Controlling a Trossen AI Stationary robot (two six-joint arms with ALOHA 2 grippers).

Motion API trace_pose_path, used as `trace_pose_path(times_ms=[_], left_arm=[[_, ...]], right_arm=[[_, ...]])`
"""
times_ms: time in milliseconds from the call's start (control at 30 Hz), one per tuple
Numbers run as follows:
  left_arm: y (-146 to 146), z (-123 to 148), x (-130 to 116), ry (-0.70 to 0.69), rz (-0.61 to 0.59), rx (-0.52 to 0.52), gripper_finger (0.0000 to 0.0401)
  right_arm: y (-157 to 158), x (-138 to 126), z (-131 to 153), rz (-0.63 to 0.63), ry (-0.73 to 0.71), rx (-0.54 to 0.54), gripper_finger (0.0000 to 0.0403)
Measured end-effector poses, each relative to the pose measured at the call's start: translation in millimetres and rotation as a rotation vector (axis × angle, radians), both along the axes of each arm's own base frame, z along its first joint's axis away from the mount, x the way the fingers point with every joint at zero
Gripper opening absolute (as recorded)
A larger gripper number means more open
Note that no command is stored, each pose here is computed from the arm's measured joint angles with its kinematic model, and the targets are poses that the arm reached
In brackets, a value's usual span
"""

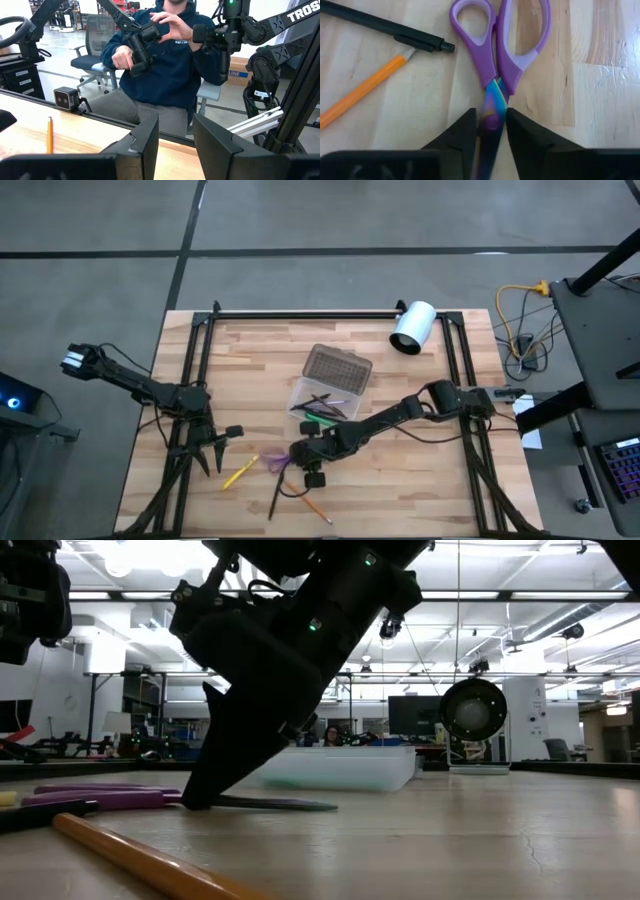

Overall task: Pick & place school supplies into a supply box
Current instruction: Put the violet scissors into the supply box

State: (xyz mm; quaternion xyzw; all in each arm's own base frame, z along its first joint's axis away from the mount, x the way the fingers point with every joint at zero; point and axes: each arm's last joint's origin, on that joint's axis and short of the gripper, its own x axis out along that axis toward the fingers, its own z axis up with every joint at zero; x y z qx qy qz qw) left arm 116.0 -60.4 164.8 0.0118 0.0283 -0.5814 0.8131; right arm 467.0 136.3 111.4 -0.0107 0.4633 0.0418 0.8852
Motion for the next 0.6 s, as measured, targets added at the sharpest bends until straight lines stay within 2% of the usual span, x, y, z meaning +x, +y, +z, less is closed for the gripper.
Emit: trace_pose_path(times_ms=[167,367,600], left_arm=[[0,0,0,0.0,0.0,0.0,0.0105],[0,0,0,0.0,0.0,0.0,0.0105],[0,0,0,0.0,0.0,0.0,0.0105]], right_arm=[[-1,0,0,0.004,0.004,-0.004,0.0041],[-3,0,2,0.0,0.001,-0.002,0.0041],[-7,-5,19,-0.019,-0.001,-0.023,0.0041]])
